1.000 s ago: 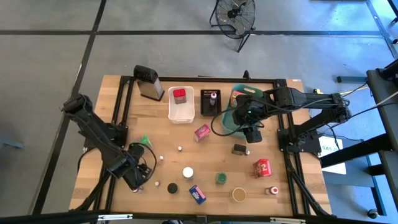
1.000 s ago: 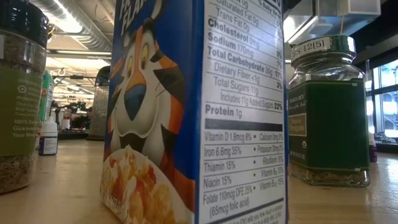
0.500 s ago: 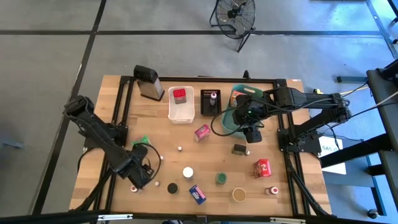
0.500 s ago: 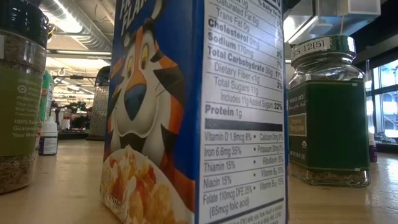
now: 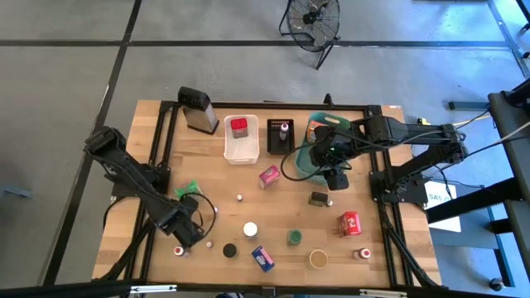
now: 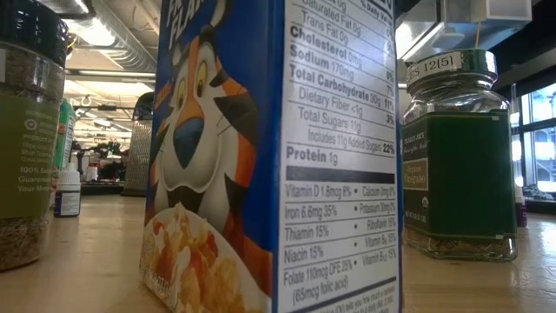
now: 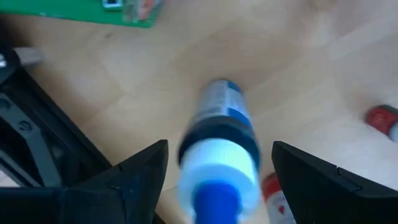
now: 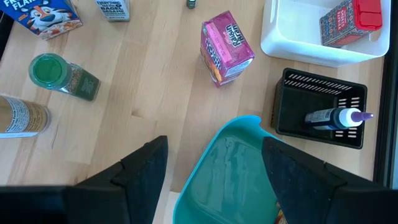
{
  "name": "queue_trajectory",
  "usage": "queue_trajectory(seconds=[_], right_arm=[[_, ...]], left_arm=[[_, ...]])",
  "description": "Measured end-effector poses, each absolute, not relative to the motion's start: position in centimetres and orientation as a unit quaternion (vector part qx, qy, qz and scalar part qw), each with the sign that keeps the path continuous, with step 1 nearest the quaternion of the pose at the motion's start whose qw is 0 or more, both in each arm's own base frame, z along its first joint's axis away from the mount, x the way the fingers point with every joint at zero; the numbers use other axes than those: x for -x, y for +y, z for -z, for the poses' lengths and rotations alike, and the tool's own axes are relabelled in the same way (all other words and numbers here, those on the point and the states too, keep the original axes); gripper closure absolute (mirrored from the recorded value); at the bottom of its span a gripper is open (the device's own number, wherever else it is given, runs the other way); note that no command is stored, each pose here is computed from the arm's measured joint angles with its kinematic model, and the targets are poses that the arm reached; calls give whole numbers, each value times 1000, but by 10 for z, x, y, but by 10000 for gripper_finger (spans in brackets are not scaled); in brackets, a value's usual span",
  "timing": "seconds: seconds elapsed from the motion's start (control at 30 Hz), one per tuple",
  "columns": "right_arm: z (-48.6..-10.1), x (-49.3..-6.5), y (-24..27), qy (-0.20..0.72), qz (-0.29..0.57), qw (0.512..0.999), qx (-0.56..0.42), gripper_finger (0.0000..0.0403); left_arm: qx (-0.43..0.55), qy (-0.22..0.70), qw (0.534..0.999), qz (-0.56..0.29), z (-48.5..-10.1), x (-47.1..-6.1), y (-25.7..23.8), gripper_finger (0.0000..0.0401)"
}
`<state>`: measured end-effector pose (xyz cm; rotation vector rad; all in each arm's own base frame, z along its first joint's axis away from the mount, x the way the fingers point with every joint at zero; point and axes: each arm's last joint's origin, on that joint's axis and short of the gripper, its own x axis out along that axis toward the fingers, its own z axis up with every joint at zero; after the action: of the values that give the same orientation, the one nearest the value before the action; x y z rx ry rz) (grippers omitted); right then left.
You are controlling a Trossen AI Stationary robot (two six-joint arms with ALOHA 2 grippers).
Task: Pick & Place Kitchen Items
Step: Put the large blue food coloring bottle into the black bin
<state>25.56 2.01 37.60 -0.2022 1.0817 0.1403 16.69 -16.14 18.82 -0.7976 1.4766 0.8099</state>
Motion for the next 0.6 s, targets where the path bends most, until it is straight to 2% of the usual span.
queue_trajectory(seconds=[0.6], right_arm=[[-376,-256,20,512,-66,851,96,139]], left_arm=[[349,621,600,-363,-184,-171,-154,128]])
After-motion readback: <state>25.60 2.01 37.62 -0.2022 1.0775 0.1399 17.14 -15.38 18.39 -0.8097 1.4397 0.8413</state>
